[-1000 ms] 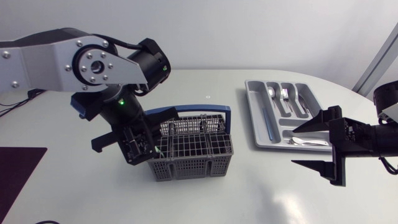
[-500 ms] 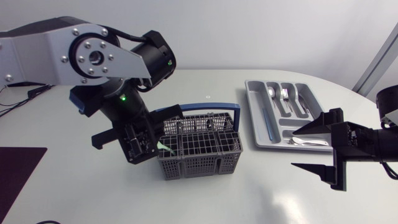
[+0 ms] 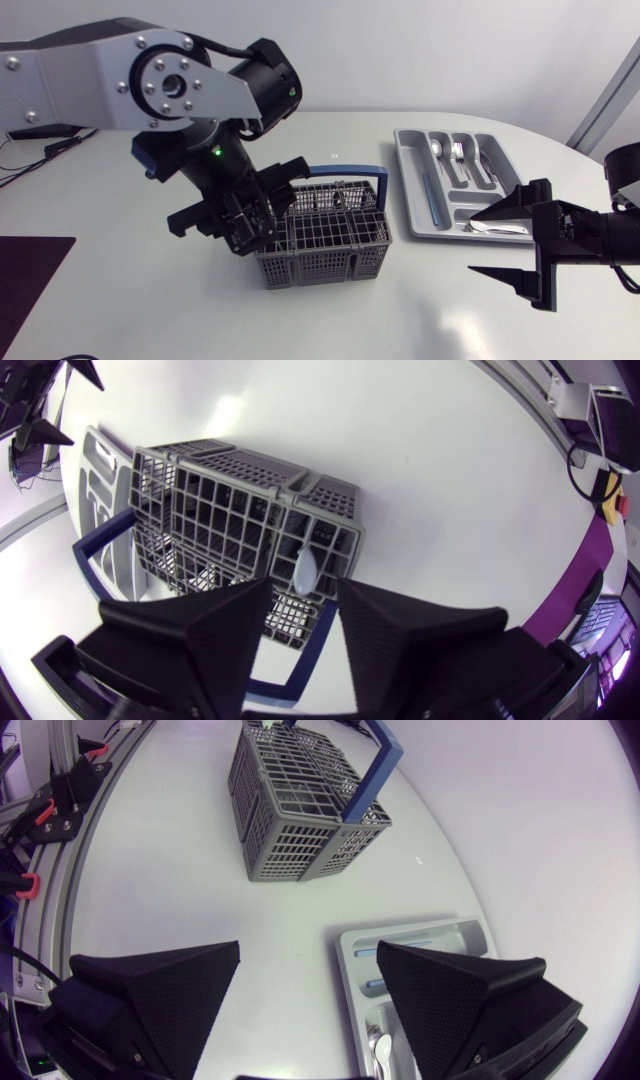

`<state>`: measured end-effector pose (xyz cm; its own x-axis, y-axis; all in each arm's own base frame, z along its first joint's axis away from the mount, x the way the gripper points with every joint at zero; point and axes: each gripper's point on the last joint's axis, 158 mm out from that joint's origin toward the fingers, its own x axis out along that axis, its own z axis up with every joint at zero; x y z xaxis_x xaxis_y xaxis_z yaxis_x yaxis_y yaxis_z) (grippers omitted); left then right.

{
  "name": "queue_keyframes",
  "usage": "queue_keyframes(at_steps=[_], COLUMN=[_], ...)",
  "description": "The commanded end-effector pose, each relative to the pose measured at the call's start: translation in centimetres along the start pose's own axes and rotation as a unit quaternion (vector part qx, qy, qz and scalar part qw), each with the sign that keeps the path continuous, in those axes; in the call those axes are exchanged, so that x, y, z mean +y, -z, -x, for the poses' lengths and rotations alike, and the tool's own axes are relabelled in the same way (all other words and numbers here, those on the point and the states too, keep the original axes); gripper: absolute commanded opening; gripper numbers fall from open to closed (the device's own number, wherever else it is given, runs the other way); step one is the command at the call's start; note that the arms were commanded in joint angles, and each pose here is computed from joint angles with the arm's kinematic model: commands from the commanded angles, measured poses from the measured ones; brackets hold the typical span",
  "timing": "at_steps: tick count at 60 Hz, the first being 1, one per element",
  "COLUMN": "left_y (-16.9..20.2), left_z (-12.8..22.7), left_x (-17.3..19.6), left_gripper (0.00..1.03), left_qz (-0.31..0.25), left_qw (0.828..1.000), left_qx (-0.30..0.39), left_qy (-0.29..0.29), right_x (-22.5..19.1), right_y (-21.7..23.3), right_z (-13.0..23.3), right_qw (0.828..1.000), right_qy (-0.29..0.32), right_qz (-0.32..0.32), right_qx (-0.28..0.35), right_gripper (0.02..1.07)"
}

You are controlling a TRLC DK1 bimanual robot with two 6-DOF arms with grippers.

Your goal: Unload the cutlery basket into the drawer organizer.

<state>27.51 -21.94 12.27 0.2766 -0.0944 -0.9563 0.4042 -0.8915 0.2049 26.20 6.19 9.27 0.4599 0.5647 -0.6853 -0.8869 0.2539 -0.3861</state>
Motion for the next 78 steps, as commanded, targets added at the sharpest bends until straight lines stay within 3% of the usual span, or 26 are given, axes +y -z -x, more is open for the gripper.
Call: queue_keyframes(at_steps=[1, 7, 11, 16, 21, 24, 29, 35, 43, 48, 58, 78], left_y=[0.5, 1.3, 2.0, 3.3, 4.5, 4.3, 4.1, 2.7, 2.4, 3.2, 5.5, 8.5], left_z=[1.1, 3.8, 5.6, 8.0, 9.6, 9.9, 9.7, 9.0, 8.3, 8.4, 7.9, 7.4], left_x=[2.2, 5.7, 7.7, 9.3, 9.9, 9.2, 7.6, 5.7, 4.1, 3.5, 1.8, -0.7], left_gripper=[0.99, 0.99, 0.99, 0.99, 0.99, 0.99, 0.99, 0.99, 0.99, 0.99, 0.99, 0.99], left_qz=[0.027, 0.119, 0.208, 0.337, 0.434, 0.469, 0.507, 0.528, 0.554, 0.581, 0.656, 0.74], left_qw=[0.999, 0.99, 0.973, 0.933, 0.89, 0.873, 0.853, 0.841, 0.819, 0.797, 0.729, 0.624], left_qx=[0.006, 0.004, -0.006, -0.016, -0.034, -0.046, -0.047, -0.054, -0.059, -0.06, -0.064, -0.101], left_qy=[-0.026, -0.078, -0.098, -0.123, -0.138, -0.126, -0.113, -0.106, -0.136, -0.157, -0.184, -0.229], right_x=[0.9, 0.7, 0.6, 0.9, 1.2, 1.3, 1.5, 1.8, 2.5, 2.9, 3.7, 4.3], right_y=[0.2, 0.1, 0.0, 0.0, 0.0, 0.0, -0.4, -1.4, -4.1, -7.0, -13.6, -21.5], right_z=[0.0, 0.3, 0.4, 0.4, 0.3, 0.3, 0.4, 0.5, 0.3, 0.3, -0.9, -6.5], right_qw=[1.0, 1.0, 1.0, 1.0, 1.0, 1.0, 1.0, 0.999, 0.997, 0.995, 0.985, 0.966], right_qy=[-0.006, -0.003, -0.001, -0.003, -0.006, -0.007, -0.008, -0.019, -0.033, -0.049, -0.081, -0.122], right_qz=[-0.006, -0.007, -0.007, -0.007, -0.007, -0.007, -0.007, -0.022, -0.043, -0.057, -0.113, -0.216], right_qx=[-0.002, -0.003, -0.005, -0.008, -0.01, -0.011, -0.015, -0.027, -0.048, -0.07, -0.101, -0.072], right_gripper=[1.01, 1.01, 1.01, 1.01, 1.01, 1.01, 1.01, 1.01, 1.01, 1.01, 0.98, 0.84])
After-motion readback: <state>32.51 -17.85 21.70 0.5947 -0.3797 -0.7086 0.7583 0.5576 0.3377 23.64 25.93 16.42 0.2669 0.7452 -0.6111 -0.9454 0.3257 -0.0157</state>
